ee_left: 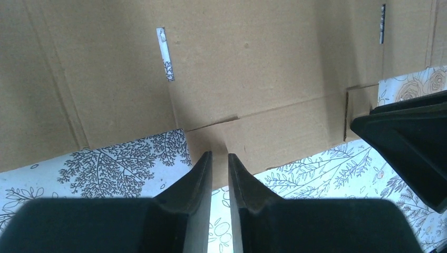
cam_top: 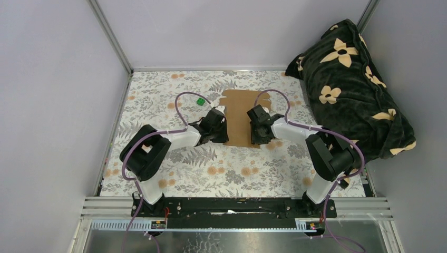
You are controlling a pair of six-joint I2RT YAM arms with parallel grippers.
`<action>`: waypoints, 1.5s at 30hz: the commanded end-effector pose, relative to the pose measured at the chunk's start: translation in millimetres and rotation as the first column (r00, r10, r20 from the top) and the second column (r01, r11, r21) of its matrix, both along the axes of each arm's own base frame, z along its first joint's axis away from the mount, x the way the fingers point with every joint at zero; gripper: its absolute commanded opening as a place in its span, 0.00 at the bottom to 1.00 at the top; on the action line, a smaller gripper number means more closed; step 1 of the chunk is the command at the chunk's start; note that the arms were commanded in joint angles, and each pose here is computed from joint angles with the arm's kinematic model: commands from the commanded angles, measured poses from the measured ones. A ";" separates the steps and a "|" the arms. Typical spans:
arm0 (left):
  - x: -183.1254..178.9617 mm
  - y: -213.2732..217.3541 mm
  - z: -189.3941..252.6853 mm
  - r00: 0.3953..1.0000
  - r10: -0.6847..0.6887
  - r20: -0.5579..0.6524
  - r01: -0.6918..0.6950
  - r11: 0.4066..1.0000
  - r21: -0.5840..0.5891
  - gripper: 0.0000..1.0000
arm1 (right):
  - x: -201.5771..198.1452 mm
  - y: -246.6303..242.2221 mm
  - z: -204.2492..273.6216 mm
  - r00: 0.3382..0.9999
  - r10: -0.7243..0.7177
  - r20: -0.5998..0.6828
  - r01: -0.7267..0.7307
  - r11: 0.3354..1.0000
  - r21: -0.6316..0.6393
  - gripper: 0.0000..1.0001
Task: Fold the paper box
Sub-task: Fold the paper box at the center of the board.
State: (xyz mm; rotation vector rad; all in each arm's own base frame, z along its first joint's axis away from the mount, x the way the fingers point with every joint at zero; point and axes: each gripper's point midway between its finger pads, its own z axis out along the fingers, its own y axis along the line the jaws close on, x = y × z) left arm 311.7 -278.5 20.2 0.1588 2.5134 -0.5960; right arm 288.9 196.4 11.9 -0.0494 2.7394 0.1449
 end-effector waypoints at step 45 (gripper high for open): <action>-88.3 -3.2 -20.5 0.985 0.076 -0.155 -0.050 0.985 0.164 0.31 | -78.4 -21.1 -33.4 0.985 0.108 -0.137 -0.115 0.992 -0.043 0.41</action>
